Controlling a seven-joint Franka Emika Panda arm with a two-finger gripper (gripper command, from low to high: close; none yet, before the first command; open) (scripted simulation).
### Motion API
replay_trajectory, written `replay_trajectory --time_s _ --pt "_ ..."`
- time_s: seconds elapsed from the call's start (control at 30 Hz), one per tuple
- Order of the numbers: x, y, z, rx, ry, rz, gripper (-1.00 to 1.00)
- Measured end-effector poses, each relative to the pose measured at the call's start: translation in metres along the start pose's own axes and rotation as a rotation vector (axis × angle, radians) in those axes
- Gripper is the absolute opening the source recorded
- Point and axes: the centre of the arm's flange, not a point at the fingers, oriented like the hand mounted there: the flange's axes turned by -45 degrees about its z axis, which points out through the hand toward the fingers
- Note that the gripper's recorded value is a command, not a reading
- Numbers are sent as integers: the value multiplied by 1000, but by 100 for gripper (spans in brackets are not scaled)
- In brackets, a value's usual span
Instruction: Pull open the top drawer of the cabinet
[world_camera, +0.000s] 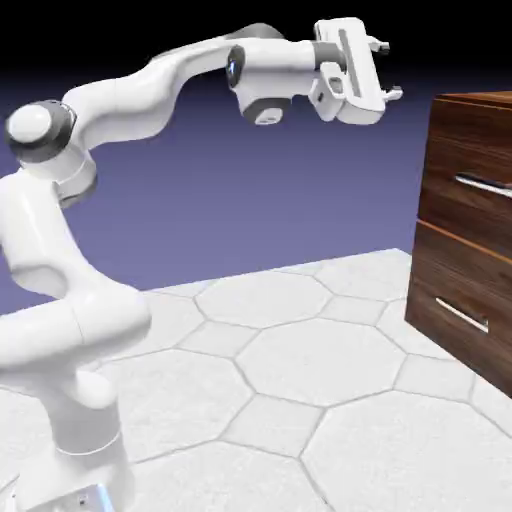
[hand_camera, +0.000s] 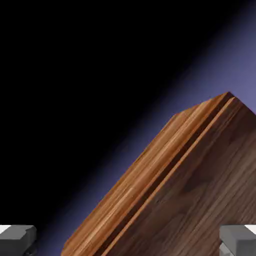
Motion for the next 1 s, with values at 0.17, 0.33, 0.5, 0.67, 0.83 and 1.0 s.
replay_trajectory --time_s 0.17,0.33,0.5,0.67,0.83,1.0 --pt "-33 19 48 32 -25 118 100" --pt "-66 54 99 50 -56 257 100" --pt "-96 102 149 57 -84 421 100" --pt "-122 161 195 57 -99 612 100" --pt "-128 172 217 56 -100 656 100" --pt "-130 170 244 56 -100 656 100"
